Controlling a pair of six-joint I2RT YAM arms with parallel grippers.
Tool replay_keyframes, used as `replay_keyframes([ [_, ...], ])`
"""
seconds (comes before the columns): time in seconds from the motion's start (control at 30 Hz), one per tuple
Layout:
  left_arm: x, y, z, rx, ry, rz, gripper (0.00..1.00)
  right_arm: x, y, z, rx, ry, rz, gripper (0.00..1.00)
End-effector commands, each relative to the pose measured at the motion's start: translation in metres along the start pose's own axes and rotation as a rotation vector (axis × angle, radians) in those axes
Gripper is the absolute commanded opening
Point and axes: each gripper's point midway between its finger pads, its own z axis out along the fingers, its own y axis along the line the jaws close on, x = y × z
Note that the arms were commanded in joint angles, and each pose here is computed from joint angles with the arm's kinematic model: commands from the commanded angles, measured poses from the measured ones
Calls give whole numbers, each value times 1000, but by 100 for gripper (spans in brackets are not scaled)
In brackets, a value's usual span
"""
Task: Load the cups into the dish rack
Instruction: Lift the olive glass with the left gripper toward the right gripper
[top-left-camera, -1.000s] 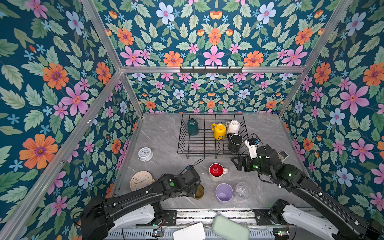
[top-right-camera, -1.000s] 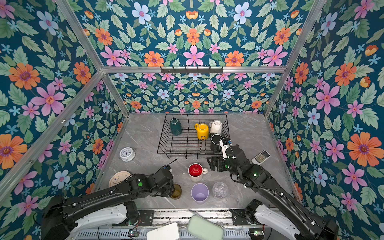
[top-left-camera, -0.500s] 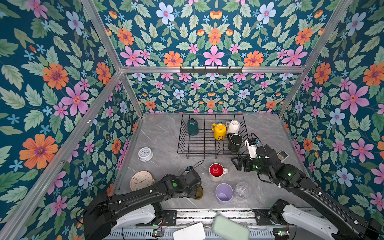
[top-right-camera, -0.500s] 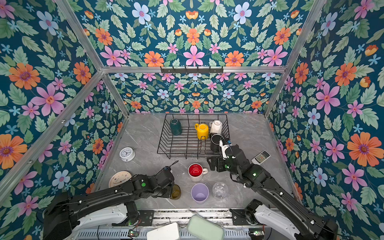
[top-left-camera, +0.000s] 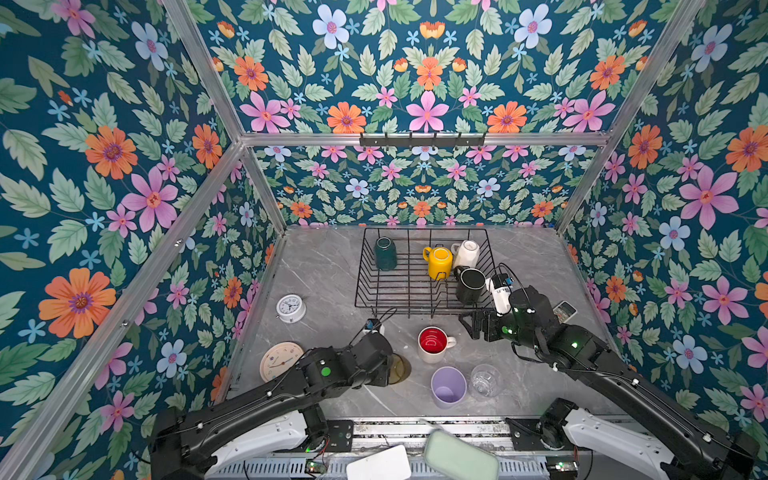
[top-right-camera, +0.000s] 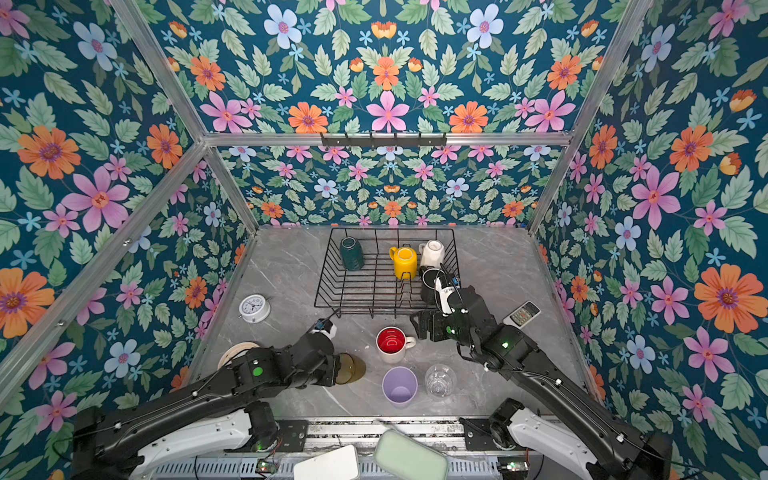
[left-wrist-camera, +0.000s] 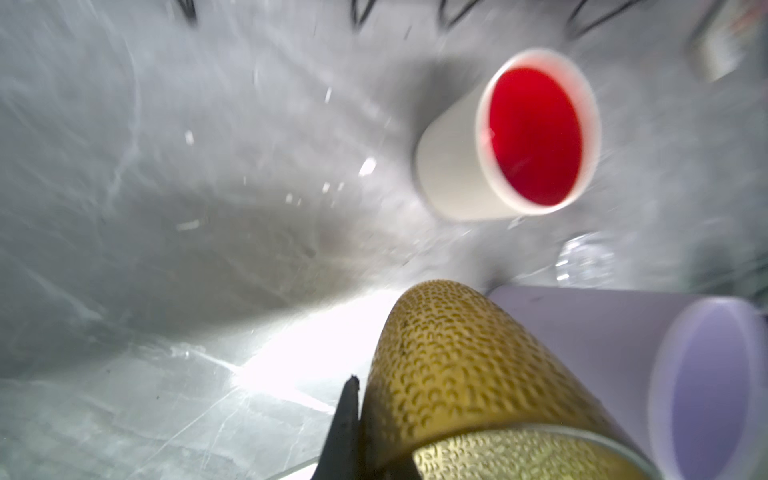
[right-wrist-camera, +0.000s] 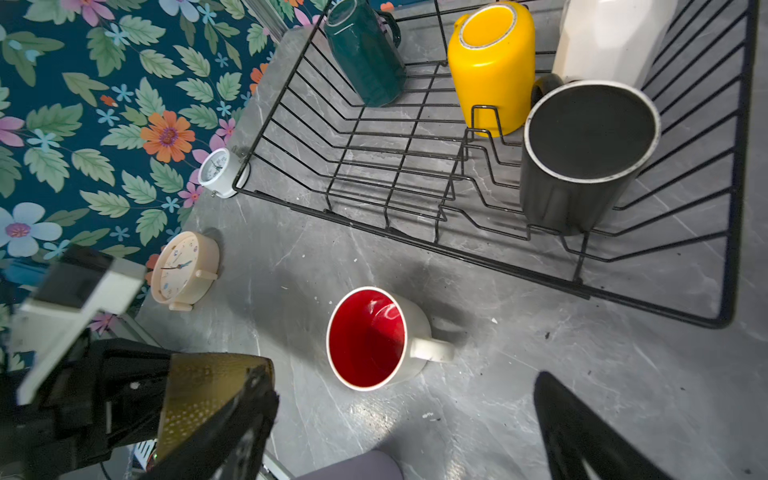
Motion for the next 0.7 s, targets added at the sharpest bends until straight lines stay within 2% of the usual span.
replay_keyframes([
  [0.0, -30, -7, -27, 50, -149, 22, 0, -10, 21, -2, -107, -29, -1, 96],
  [0.13, -58, -36, -56, 207, -291, 60, 0, -15, 45, -4, -237, -38, -1, 96],
  [0.23, -68, -52, -61, 284, -346, 79, 0, -17, 59, -5, -320, -41, 1, 96],
  [0.5, -93, -83, -66, 499, -400, 89, 0, -17, 90, -16, -549, -28, 26, 97],
  [0.67, -107, -85, -69, 712, -386, 39, 0, -17, 93, -20, -621, -21, 58, 97],
])
